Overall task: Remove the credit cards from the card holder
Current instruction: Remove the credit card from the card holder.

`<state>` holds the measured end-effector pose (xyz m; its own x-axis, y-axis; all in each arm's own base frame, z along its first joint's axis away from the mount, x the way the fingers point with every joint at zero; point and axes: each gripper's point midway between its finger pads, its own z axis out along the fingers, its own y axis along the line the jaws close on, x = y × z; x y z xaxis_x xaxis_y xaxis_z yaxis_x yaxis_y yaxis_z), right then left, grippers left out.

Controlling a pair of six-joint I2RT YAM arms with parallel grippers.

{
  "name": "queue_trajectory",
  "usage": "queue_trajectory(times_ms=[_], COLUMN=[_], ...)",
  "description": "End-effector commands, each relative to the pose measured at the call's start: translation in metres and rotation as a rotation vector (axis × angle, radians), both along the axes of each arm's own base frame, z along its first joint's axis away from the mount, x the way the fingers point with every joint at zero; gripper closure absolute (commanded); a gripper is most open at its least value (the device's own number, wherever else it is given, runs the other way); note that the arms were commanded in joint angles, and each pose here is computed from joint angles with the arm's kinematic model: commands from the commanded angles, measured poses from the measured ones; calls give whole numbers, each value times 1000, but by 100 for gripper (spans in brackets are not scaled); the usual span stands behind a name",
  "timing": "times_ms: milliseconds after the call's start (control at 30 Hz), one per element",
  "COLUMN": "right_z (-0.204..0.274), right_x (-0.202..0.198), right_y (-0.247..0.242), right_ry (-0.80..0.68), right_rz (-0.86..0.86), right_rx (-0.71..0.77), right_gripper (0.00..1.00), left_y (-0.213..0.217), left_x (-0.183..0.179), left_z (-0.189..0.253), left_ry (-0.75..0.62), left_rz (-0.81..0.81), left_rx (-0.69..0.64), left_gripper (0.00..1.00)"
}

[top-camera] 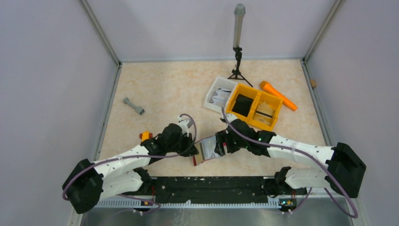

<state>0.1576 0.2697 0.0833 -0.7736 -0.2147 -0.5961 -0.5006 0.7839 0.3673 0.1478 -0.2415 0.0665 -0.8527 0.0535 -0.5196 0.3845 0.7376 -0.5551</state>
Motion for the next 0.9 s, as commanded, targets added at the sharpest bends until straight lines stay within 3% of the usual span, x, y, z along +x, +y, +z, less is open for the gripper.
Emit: queue_trajectory(times_ms=[0, 133, 333, 567, 867], right_z=[38, 73, 95, 91, 88], right_x=[14, 7, -18, -29, -40], right_y=[-4, 0, 28, 42, 39], right_ry=[-102, -138, -64, 47, 120], right_rz=[-35, -33, 65, 110, 144], right_rx=[30, 179, 416, 533, 627], right_gripper=[28, 36, 49, 47, 45], left_y=[-16, -19, -24, -31, -29], left_x=[1, 6, 1, -14, -26], left_z=[16, 30, 57, 86, 107], left_ry=[34, 46, 27, 7, -33], left_rz=[-26, -26, -88, -191, -248], left_rx=[-139, -245, -410, -561, -633], left_gripper=[100, 100, 100, 100, 100])
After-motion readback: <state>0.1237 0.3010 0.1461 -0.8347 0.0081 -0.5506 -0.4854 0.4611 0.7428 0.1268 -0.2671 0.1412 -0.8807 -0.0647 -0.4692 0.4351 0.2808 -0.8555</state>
